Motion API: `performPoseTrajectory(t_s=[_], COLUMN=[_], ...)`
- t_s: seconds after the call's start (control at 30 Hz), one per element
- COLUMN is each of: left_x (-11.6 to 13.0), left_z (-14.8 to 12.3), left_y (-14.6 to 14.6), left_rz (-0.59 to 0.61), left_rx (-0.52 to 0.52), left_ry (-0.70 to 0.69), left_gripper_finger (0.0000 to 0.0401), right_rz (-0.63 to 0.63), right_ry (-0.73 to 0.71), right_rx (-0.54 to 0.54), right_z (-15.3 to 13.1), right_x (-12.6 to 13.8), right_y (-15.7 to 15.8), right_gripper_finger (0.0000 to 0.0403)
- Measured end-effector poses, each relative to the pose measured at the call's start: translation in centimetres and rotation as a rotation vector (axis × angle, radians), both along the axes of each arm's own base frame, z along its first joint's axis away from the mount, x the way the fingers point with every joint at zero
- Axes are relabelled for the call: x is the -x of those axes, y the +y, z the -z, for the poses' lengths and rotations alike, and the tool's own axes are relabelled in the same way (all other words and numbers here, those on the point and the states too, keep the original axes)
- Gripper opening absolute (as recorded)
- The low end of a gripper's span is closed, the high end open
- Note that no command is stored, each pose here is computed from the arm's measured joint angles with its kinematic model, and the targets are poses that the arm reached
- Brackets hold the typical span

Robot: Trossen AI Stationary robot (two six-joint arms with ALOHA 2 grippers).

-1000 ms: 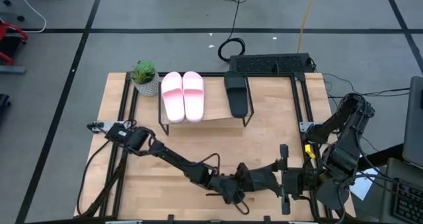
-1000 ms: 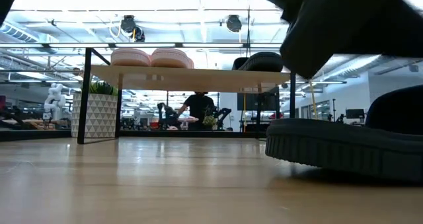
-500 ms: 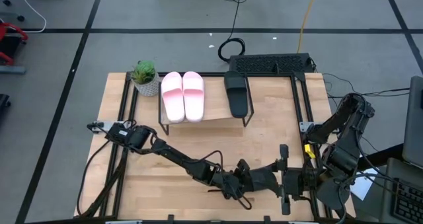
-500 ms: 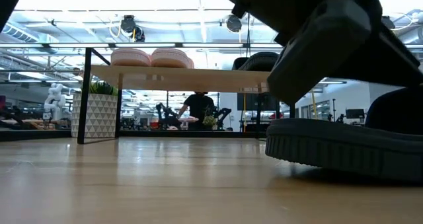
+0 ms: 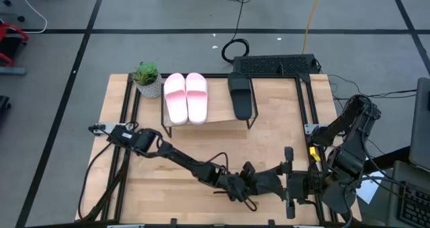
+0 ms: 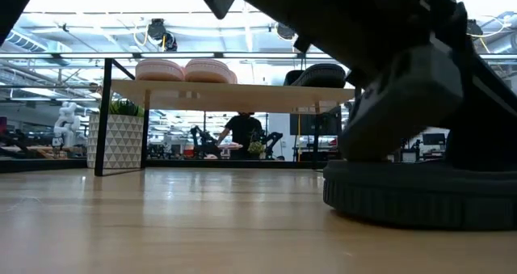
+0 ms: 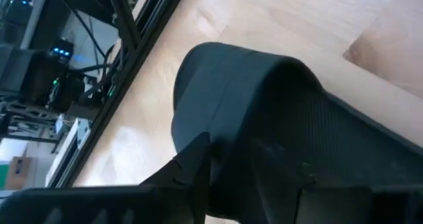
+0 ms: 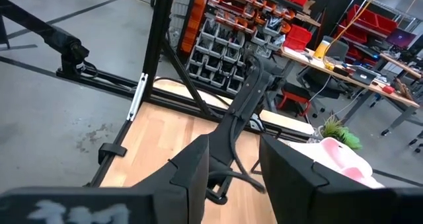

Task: Pick and place slides into the shelf
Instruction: Put the black slipper on the shelf

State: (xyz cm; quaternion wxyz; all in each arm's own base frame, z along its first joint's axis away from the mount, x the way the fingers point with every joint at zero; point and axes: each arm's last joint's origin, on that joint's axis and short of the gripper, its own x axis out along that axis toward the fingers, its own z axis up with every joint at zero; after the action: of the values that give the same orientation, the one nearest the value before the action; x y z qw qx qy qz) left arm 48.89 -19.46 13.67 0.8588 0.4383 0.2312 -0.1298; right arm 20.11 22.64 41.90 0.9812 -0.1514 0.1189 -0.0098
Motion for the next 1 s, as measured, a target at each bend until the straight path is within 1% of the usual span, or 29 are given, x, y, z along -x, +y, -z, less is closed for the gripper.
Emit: performPoseTrajectory(t_s=[0.13,0.23,0.4,0.53,0.63,0.73,0.77,0.83,0.9,1.0], left_x=[0.0,-0.3,-0.5,-0.7,-0.8,-0.8,-0.8,-0.8,-0.7,-0.6], left_z=[0.3,0.2,0.1,0.2,0.2,0.2,0.2,0.0,-0.3,-1.9], left_y=[-0.1,0.1,0.4,0.9,1.1,1.1,1.1,1.1,1.2,0.8], left_rz=[-0.031,-0.05,-0.055,-0.079,-0.089,-0.089,-0.09,-0.111,-0.16,-0.249], left_rx=[-0.017,0.003,-0.008,0.027,0.04,0.04,0.041,0.046,0.038,-0.02], left_ry=[-0.013,-0.039,-0.062,-0.054,-0.055,-0.059,-0.059,-0.067,-0.082,-0.12], left_gripper_finger=[0.0108,0.0108,0.0108,0.0103,0.0074,0.002,0.0011,0.001,0.0006,0.0004], right_rz=[-0.002,-0.003,-0.003,-0.003,-0.005,-0.005,-0.005,-0.005,-0.006,-0.005], right_ry=[-0.001,-0.001,0.0,0.0,0.0,0.0,0.0,0.0,0.0,0.0], right_rx=[0.005,0.009,0.009,0.009,0.018,0.02,0.02,0.019,0.019,0.02], right_z=[0.0,0.0,0.0,0.0,0.0,0.0,0.0,0.0,0.0,0.0], right_x=[0.0,0.0,0.0,0.0,0.0,0.0,0.0,0.0,0.0,0.0], right_y=[0.0,0.0,0.0,0.0,0.0,0.0,0.0,0.0,0.0,0.0], right_gripper_finger=[0.0123,0.0123,0.0123,0.0123,0.0123,0.0123,0.0123,0.0123,0.0123,0.0123])
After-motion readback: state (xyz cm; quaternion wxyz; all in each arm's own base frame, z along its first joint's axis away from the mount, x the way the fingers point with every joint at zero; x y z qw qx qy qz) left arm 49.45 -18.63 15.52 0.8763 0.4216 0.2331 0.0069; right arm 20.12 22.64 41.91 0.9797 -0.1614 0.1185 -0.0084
